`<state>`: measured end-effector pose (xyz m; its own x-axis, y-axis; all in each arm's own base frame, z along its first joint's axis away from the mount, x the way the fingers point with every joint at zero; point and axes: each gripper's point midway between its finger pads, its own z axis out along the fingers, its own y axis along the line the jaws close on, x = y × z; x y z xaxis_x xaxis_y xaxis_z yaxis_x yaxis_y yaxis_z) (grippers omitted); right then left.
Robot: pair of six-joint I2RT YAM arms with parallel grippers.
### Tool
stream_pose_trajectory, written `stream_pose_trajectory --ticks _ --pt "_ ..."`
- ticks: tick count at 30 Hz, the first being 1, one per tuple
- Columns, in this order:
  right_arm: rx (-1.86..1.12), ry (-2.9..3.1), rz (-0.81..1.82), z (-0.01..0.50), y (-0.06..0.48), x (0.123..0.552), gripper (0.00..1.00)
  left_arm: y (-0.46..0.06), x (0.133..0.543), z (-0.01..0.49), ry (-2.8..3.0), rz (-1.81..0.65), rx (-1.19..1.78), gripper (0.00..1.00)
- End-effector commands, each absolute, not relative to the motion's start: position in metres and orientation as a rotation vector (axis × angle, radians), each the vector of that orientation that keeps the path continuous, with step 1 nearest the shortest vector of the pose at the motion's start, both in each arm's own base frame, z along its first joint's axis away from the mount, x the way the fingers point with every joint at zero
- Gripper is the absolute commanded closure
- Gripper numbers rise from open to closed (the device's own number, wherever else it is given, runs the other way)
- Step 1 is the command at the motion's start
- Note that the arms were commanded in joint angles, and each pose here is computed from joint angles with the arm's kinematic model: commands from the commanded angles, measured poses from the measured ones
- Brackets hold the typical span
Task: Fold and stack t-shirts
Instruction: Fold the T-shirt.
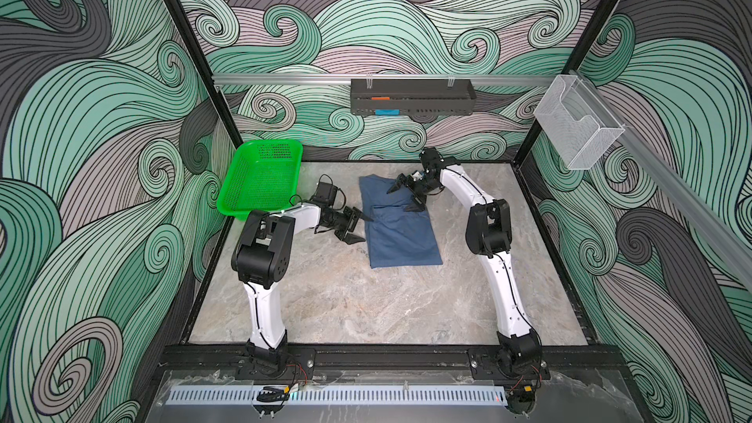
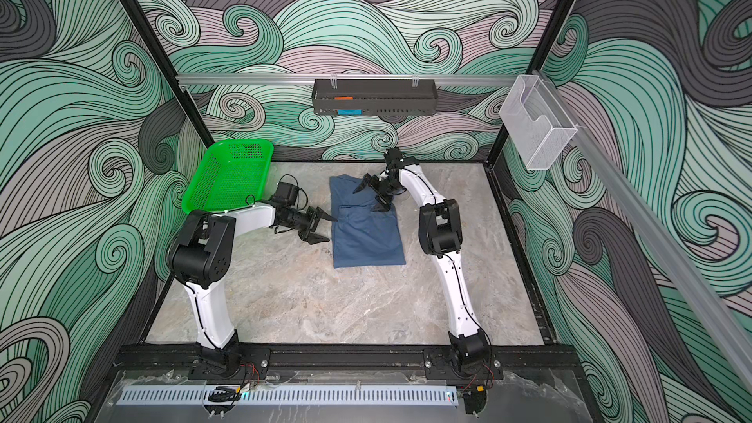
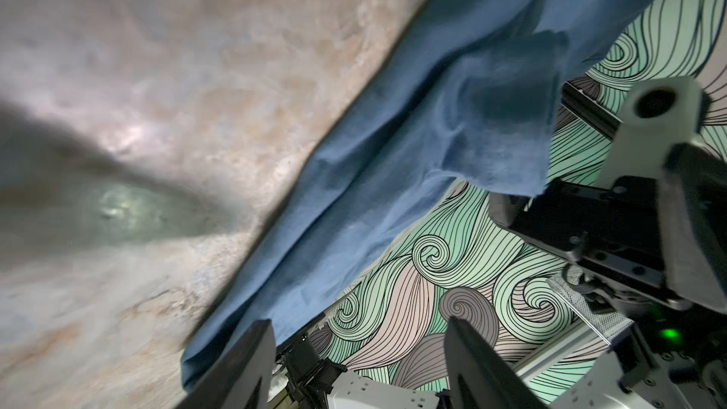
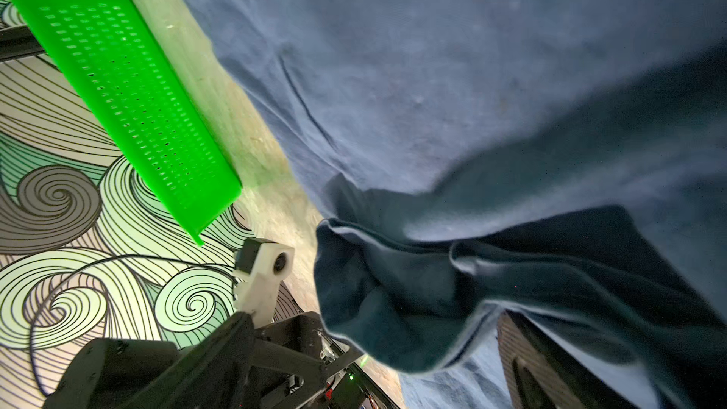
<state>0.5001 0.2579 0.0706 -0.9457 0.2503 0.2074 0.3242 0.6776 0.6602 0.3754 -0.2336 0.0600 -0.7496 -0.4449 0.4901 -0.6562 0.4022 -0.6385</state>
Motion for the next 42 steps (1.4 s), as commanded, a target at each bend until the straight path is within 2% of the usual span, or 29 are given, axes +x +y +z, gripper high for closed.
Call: stream_pose_trajectory --ticks 1,6,12,18,23,28,32,38,42 --pt "-0.433 -2.798 -1.157 0.091 0.258 0.493 0.01 -0.239 0.371 0.077 -2.446 1.298 0.899 0.29" --pt "-0.451 -2.845 -1.012 0.097 0.227 0.454 0.01 -0.257 0.358 0.077 -2.513 1.223 0.728 0.29" --pt "-0.473 -2.837 -0.854 0.095 0.190 0.383 0.02 -0.251 0.318 0.055 -2.658 0.928 0.423 0.29" --pt "-0.472 -2.778 -0.717 0.074 0.168 0.319 0.02 -0.235 0.280 0.029 -2.646 0.814 0.387 0.29" --pt "-0.477 -2.706 -0.613 0.045 0.155 0.281 0.03 -0.234 0.265 0.022 -2.642 0.796 0.396 0.29" --pt "-0.464 -2.678 -0.535 0.021 0.146 0.265 0.07 -0.240 0.259 0.010 -2.637 0.797 0.424 0.29" --pt "-0.456 -2.679 -0.490 0.007 0.139 0.263 0.14 -0.243 0.256 -0.009 -2.627 0.793 0.491 0.30" --pt "-0.474 -2.673 -0.466 -0.010 0.134 0.269 0.35 -0.244 0.264 -0.032 -2.621 0.776 0.600 0.30" --pt "-0.488 -2.676 -0.461 -0.017 0.131 0.280 0.37 -0.244 0.273 -0.037 -2.632 0.750 0.618 0.32"
